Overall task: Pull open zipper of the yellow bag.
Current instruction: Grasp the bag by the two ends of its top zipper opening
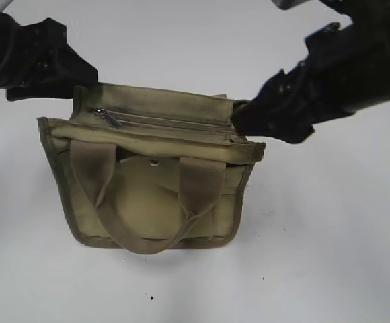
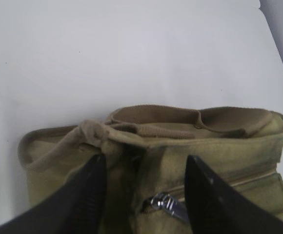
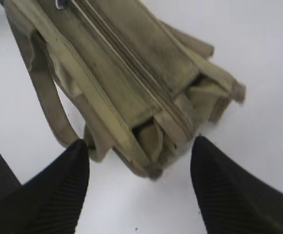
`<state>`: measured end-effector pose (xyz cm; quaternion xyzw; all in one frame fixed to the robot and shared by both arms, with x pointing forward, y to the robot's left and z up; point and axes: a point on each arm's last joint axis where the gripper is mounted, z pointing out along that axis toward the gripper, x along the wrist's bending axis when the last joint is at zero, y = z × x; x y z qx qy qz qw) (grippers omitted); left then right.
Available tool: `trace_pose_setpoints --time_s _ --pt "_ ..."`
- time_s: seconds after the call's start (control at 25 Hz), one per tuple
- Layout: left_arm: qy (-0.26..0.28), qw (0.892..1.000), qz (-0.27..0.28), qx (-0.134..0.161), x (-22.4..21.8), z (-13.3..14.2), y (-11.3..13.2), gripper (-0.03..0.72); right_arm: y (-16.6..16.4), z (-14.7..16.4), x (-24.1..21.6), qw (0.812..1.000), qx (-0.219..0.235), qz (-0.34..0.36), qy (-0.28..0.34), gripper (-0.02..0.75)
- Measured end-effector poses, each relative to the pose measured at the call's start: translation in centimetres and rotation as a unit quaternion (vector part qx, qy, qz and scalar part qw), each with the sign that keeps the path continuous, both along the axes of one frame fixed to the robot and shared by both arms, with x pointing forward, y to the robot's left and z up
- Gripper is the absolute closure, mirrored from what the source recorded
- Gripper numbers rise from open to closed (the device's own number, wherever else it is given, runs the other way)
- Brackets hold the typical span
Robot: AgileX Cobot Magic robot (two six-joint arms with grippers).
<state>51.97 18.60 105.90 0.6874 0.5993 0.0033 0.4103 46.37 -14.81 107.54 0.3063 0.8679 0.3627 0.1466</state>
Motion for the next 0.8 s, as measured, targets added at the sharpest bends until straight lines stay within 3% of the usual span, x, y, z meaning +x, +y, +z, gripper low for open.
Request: trace_pose_setpoints --time_s 0.24,0.56,0.68,0.8 --pt "0.043 0.999 -0.005 -0.009 2.8 -1.9 -1.1 0.288 4.5 0.6 3.1 0.999 -0.001 0.045 -0.028 0.229" --pt "0.1 0.994 -0.039 -0.028 2.3 -2.9 -2.2 0.302 8.7 0.2 6.2 0.996 -0.007 0.082 -0.04 0.229" --pt "0.092 0.995 -0.03 -0.029 2.5 -2.9 -2.1 0.387 9.1 0.2 6.8 0.996 -0.006 0.083 -0.043 0.229" --pt "0.087 0.995 -0.03 -0.031 2.6 -2.6 -2.2 0.557 9.8 0.1 7.2 0.995 -0.01 0.093 -0.047 0.229"
